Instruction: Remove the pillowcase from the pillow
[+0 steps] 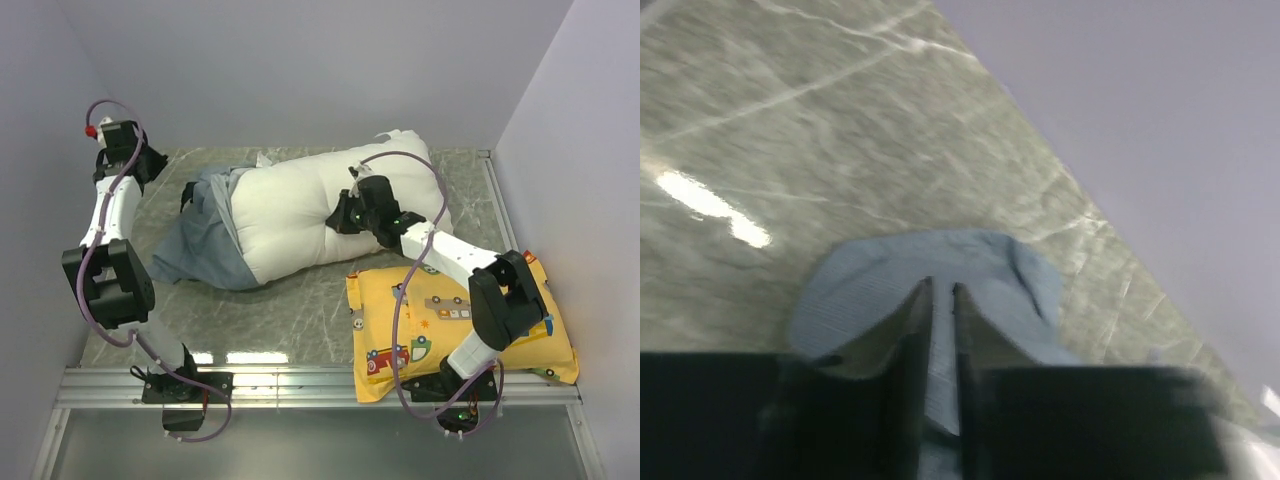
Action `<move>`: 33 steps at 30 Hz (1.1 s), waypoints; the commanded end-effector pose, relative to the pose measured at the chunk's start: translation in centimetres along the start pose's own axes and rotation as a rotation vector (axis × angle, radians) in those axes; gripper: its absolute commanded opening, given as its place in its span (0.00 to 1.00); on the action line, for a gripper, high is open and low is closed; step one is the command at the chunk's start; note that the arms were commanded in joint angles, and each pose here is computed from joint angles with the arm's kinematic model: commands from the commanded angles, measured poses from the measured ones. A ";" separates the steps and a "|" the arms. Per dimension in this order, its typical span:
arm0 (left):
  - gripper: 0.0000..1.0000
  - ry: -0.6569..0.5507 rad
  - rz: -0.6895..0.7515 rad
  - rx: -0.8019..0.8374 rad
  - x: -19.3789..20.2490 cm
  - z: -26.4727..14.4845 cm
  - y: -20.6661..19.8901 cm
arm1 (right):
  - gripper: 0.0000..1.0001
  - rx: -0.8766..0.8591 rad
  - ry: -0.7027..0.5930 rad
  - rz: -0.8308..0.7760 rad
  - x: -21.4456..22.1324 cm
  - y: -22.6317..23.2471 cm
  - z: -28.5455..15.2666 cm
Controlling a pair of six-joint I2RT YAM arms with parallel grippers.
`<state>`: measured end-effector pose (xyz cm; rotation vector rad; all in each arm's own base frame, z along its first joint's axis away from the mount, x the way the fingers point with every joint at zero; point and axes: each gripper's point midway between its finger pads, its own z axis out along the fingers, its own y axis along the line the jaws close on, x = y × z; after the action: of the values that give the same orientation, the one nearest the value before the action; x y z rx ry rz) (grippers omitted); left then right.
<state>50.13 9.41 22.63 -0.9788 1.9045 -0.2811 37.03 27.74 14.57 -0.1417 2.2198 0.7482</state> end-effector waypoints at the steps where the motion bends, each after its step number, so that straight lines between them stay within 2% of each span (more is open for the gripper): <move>1: 0.23 0.003 0.047 0.147 1.3 -2.6 -4.7 | 0.00 0.069 0.022 0.003 0.4 -1.9 -1.0; 2: 0.34 -0.017 0.066 0.141 1.5 -4.0 -4.9 | 0.00 0.068 0.016 -0.001 0.3 -1.6 -1.0; 3: 0.52 -0.030 0.083 0.130 2.0 -4.8 -4.9 | 0.00 0.066 0.016 -0.007 0.2 -1.4 -1.0; 6: 0.70 -0.067 0.105 0.128 4.5 -8.2 -4.6 | 0.00 0.051 0.015 -0.026 0.2 -0.4 -0.7; 9: 0.76 -0.078 0.115 0.166 7.9 -11.5 -4.3 | 0.00 0.048 0.019 -0.055 0.1 0.7 -0.3; 14: 0.77 -0.017 0.160 0.219 13.8 -15.0 -3.4 | 0.00 0.026 0.029 -0.076 0.2 2.3 0.2; 16: 0.76 0.006 0.174 0.231 15.5 -15.6 -3.2 | 0.01 0.020 0.031 -0.082 0.2 2.7 0.5; 17: 0.76 0.005 0.179 0.196 16.3 -15.2 -1.8 | 0.01 0.018 0.032 -0.083 0.2 2.9 0.5; 20: 0.70 0.023 0.171 0.133 17.9 -14.2 0.5 | 0.09 0.012 0.018 -0.097 -0.4 3.6 0.3; 21: 0.65 0.019 0.161 0.141 18.0 -14.0 0.5 | 0.15 0.022 0.003 -0.117 -0.9 3.9 0.0; 23: 0.64 0.037 0.157 0.142 19.1 -13.2 1.1 | 0.21 0.022 -0.003 -0.147 -1.1 4.8 -0.6; 24: 0.61 0.043 0.154 0.144 19.5 -13.0 1.1 | 0.29 0.011 -0.014 -0.171 -1.5 5.5 -0.8; 26: 0.56 0.054 0.153 0.140 20.1 -12.2 1.2 | 0.39 -0.013 -0.010 -0.213 -1.1 7.2 -1.2; 27: 0.46 0.058 0.150 0.136 20.3 -11.9 1.3 | 0.50 -0.023 -0.017 -0.244 -1.4 8.0 -1.3; 28: 0.38 0.063 0.150 0.136 20.6 -11.8 1.4 | 0.55 -0.018 -0.021 -0.269 -1.3 8.5 -1.4; 29: 0.27 0.061 0.144 0.139 20.6 -11.8 1.4 | 0.65 -0.019 -0.005 -0.310 -0.1 9.8 -1.2; 31: 0.19 0.059 0.136 0.145 20.7 -11.9 1.6 | 0.71 -0.024 -0.015 -0.386 -0.4 11.6 -0.9; 32: 0.13 0.057 0.133 0.148 20.6 -11.9 1.5 | 0.76 0.014 0.027 -0.427 1.2 11.7 0.0; 33: 0.11 0.052 0.128 0.150 20.5 -12.0 1.5 | 0.78 0.005 0.005 -0.464 0.2 13.3 0.1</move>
<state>34.07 -6.97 13.79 -0.7425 2.0209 -0.3395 33.28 35.99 19.79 -0.4955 2.1233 0.5739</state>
